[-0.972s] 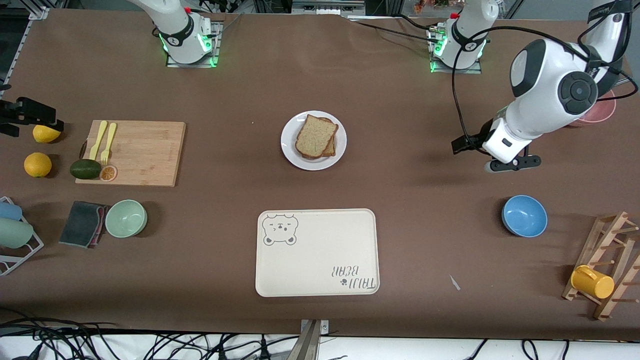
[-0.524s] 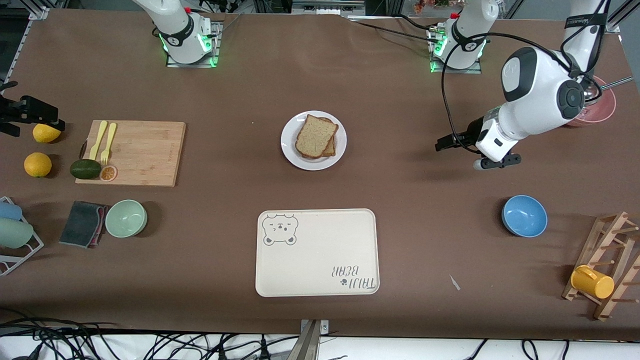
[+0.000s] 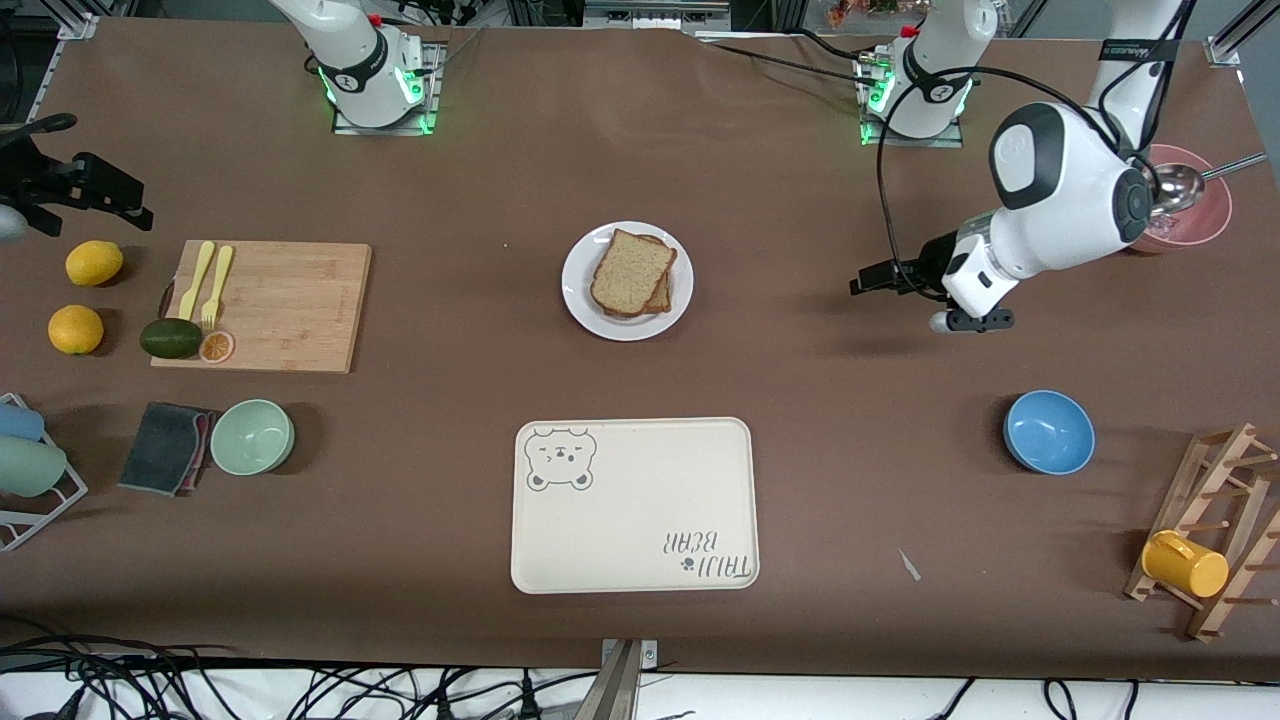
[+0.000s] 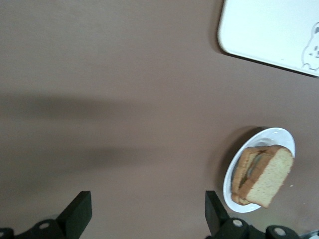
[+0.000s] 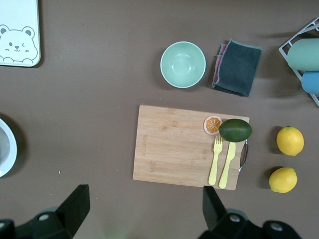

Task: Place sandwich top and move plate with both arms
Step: 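Reach the left gripper to the white plate rim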

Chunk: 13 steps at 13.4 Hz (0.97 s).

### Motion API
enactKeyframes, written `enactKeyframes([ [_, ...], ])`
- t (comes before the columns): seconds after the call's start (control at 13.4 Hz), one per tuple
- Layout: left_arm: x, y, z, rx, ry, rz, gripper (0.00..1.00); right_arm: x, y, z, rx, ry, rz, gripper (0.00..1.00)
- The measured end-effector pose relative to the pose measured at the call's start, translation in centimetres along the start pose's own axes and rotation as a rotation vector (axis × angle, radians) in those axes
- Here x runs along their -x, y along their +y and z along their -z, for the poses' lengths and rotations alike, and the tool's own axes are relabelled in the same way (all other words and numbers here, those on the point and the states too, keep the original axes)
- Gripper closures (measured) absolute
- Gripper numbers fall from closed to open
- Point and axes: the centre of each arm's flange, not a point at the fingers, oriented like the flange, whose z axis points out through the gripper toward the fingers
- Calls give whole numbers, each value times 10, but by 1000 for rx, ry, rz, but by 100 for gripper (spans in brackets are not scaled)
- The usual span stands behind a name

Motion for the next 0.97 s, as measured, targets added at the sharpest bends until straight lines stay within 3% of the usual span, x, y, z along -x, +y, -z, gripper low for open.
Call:
enactKeyframes([
  [0.22, 14, 13, -26, 96, -4, -20, 0, 1, 5, 0, 0, 1, -9, 0],
  [0.67, 32, -12, -108, 383, 2, -101, 0, -3, 16, -6, -17, 7, -31, 0],
  [0.97, 41, -11, -152, 443, 43, -125, 0, -5, 13, -7, -17, 7, -26, 0],
])
